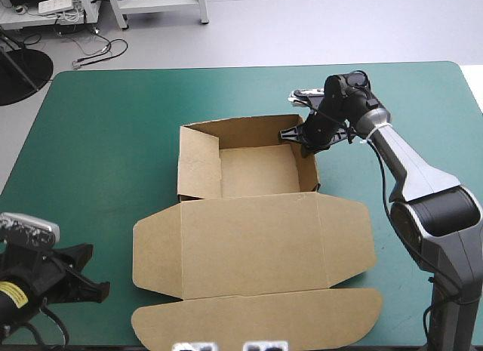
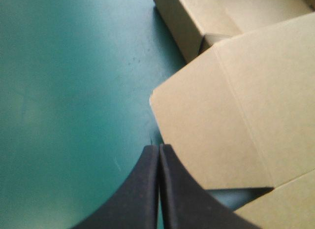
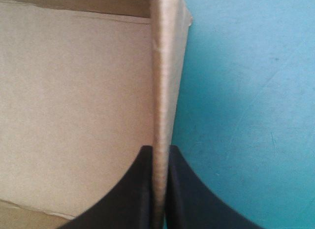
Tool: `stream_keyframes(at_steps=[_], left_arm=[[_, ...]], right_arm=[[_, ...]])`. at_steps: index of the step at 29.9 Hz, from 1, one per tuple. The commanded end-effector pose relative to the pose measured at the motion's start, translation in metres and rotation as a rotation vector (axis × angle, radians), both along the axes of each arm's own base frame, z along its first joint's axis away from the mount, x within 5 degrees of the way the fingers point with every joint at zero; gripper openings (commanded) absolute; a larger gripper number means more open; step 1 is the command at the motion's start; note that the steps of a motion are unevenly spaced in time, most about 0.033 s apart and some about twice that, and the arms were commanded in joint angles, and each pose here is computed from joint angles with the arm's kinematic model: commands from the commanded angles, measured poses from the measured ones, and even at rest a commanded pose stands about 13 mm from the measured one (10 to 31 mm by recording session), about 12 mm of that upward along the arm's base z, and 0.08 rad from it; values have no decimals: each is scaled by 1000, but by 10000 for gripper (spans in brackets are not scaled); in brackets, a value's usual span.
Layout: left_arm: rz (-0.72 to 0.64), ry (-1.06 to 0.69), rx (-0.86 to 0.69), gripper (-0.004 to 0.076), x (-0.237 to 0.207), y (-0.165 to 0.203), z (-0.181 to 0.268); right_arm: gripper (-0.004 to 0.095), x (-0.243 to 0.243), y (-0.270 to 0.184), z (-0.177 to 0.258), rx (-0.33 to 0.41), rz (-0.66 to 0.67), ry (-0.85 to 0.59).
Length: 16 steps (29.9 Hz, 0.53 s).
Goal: Fold the box
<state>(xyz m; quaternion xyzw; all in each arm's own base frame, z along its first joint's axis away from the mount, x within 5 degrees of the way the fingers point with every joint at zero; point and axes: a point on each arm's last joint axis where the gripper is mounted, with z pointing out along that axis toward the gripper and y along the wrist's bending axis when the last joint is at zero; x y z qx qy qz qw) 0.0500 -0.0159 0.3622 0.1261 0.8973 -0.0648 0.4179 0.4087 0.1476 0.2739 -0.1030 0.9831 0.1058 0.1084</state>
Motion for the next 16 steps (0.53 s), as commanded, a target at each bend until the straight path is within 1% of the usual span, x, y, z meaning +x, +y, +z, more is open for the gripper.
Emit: stream_keyframes(at_steps=[1,3,6,9,13,16], left_arm=[[39,-41,-27,-10,-10,5,-22],[44,-24,-28,-10,-18,7,-37],[86,3,-49,-10,-29,11,-57],[124,9,-46,-10,-40,17,-68],[148,4,-16,-10,-51,23,-72],[153,8,-7,-10,-52,24,-73]], right_arm=[[-5,-9,-17,44,-43,-6,-120],[-5,-10,-32,53,-84,-30,-154],[-5,-10,-73,71,-98,-112,-199],[-5,-13,-133,88,-118,-235,-235],[-5,-25,-219,97,-190,-413,-249],[-5,-37,-270,94,-191,-547,-231]])
